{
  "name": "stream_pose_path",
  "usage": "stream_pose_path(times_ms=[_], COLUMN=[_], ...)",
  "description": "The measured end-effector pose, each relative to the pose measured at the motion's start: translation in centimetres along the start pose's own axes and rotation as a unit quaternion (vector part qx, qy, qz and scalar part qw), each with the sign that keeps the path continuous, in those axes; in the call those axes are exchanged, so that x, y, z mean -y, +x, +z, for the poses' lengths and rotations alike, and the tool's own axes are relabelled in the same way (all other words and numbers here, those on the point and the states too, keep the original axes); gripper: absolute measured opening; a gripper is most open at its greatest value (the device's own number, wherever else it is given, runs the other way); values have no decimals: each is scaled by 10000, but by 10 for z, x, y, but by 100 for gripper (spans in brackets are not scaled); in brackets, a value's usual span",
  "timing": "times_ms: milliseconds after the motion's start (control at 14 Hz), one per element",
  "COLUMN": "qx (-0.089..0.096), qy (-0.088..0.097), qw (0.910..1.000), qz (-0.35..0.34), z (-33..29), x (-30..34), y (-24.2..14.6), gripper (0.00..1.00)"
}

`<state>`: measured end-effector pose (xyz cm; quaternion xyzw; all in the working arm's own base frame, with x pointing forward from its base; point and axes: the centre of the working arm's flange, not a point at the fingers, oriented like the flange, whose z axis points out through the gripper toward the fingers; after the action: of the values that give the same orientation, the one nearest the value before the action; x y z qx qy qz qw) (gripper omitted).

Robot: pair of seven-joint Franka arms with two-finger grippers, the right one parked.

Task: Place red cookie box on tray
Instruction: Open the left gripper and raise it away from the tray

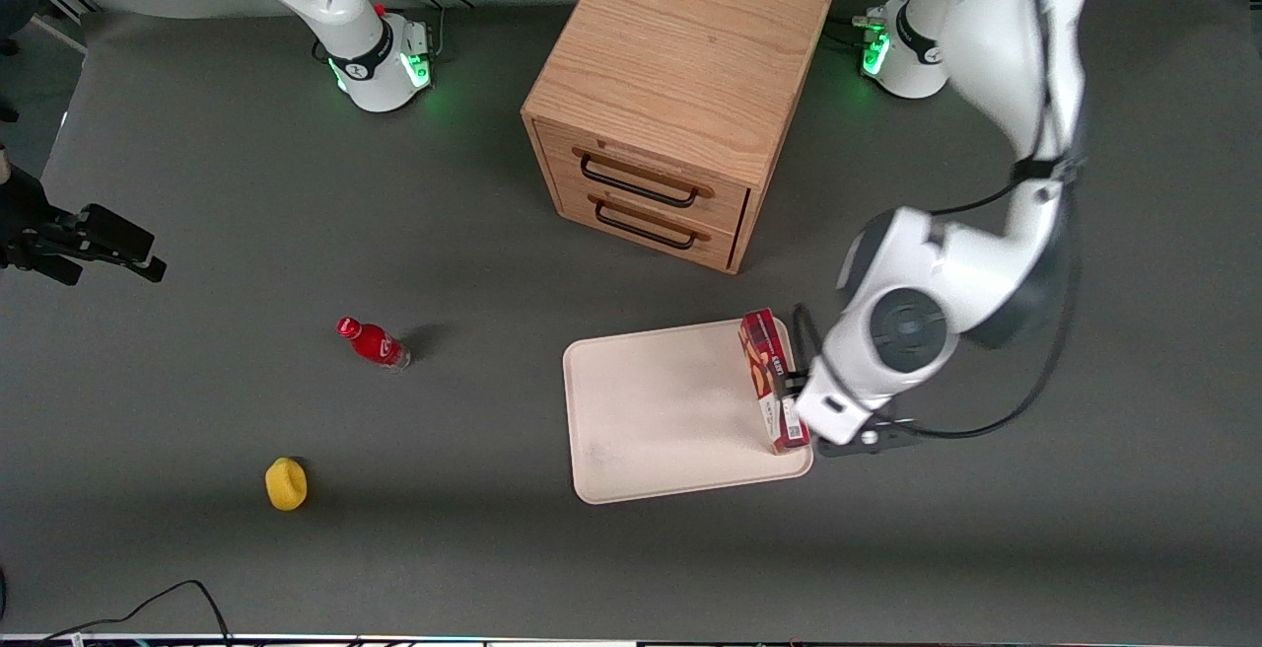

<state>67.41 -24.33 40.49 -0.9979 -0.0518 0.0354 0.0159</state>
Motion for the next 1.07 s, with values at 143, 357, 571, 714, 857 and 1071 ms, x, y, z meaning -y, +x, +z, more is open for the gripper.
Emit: stream_pose_path(times_ms=[143,357,571,714,857,1071], qx=[109,-117,-333,-503,-559,-427], qy=[-12,-73,-107,-108,-110,-124], qw=[9995,9971,9965,9969,9967,9962], qz=[283,745,756,594,576,748], z=[-72,-131,-156,-178,-186,-168], x=[79,200,298,324,326,305], y=[-6,-24,-49,-66,-75,-70], gripper=[100,100,100,100,100,100])
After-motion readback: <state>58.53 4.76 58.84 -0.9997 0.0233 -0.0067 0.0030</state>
